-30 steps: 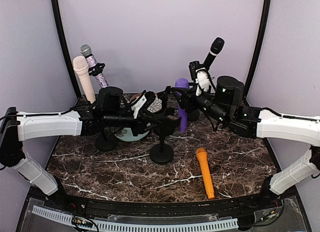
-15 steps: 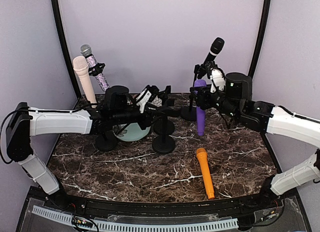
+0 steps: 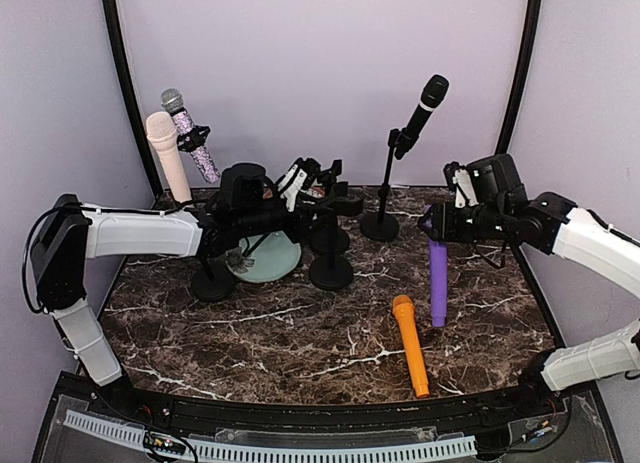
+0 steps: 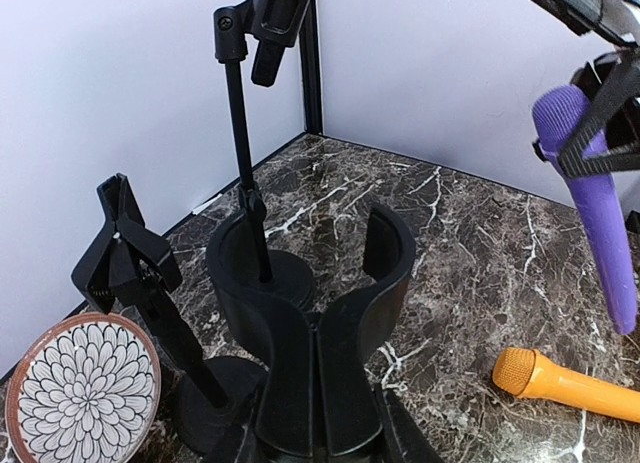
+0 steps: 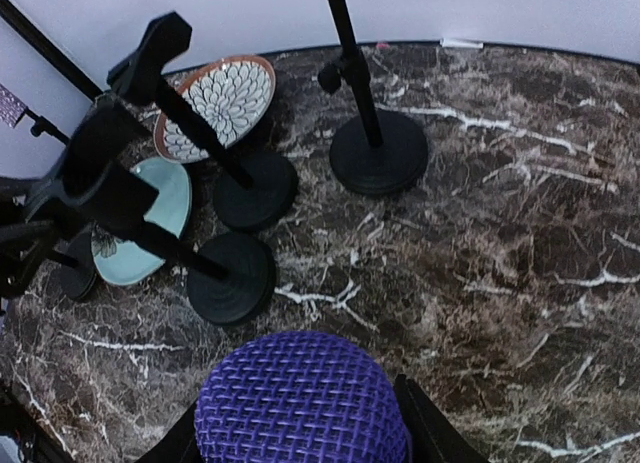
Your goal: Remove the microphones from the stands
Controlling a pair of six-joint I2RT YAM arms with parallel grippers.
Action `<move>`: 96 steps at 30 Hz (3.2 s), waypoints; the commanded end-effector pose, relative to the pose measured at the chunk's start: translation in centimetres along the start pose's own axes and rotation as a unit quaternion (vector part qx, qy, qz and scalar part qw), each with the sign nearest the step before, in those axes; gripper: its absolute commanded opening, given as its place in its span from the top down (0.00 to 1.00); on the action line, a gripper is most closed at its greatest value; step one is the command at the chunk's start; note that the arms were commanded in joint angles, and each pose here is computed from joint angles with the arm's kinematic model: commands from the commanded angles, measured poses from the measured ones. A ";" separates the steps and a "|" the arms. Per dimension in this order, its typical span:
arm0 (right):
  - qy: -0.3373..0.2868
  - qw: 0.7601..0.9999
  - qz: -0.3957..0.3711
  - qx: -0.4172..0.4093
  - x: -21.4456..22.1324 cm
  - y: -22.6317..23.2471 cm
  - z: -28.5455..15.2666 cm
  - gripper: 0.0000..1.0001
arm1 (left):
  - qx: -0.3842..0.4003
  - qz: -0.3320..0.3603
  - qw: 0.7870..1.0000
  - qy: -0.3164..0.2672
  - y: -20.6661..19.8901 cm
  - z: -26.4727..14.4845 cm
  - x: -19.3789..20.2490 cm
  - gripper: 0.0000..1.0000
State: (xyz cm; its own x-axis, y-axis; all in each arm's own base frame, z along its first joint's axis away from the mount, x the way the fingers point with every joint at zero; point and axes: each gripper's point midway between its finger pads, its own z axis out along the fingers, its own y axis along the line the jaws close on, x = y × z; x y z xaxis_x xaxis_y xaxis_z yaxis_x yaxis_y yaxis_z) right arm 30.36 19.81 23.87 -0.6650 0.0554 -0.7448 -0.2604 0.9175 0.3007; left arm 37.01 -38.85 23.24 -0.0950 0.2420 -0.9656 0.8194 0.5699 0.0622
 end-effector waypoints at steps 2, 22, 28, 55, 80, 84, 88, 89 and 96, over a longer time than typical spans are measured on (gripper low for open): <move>0.116 0.991 0.071 -0.001 6.1 -0.9 0.0 0.83 | -0.031 0.014 0.999 -0.020 3.1 0.8 -1.0 0.80; 0.215 0.967 0.126 0.048 15.1 -4.1 3.5 0.80 | 0.018 -0.007 0.999 -0.036 2.3 -0.7 -2.4 0.23; 0.218 0.965 0.127 0.070 16.2 -5.2 4.6 0.79 | 0.022 -0.033 0.998 -0.042 1.5 -3.8 -3.3 0.18; 0.224 0.954 0.145 0.139 18.8 -8.6 7.0 0.46 | 0.041 -0.099 0.994 -0.005 -0.6 -8.6 -1.1 0.18; 0.140 0.971 0.141 0.130 14.1 -8.2 4.5 0.27 | 0.041 -0.094 0.995 -0.014 -0.6 -8.8 -1.9 0.18; 0.116 0.977 0.134 0.120 12.5 -7.7 4.0 0.25 | 0.042 -0.097 0.994 -0.014 -0.6 -8.8 -2.1 0.18; 0.048 0.989 0.120 0.078 8.7 -6.2 3.0 0.22 | 0.042 -0.103 0.994 -0.013 -0.6 -9.1 -2.4 0.18; 0.026 0.991 0.117 0.067 7.6 -5.8 2.6 0.21 | 0.042 -0.105 0.993 -0.015 -0.6 -9.2 -2.7 0.18; -0.119 0.990 0.077 -0.002 -0.3 -2.9 -0.5 0.17 | 0.063 -0.132 0.989 0.021 -1.0 -10.3 -2.6 0.17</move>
State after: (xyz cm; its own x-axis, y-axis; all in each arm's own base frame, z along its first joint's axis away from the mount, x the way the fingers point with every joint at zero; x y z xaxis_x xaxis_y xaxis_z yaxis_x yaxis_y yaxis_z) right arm 28.39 16.14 17.24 -0.6872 0.2565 -0.6797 -0.0601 0.9123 0.4051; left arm 31.74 -32.69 25.42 -0.3205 0.1551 -0.9345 0.8157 0.5467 -0.1890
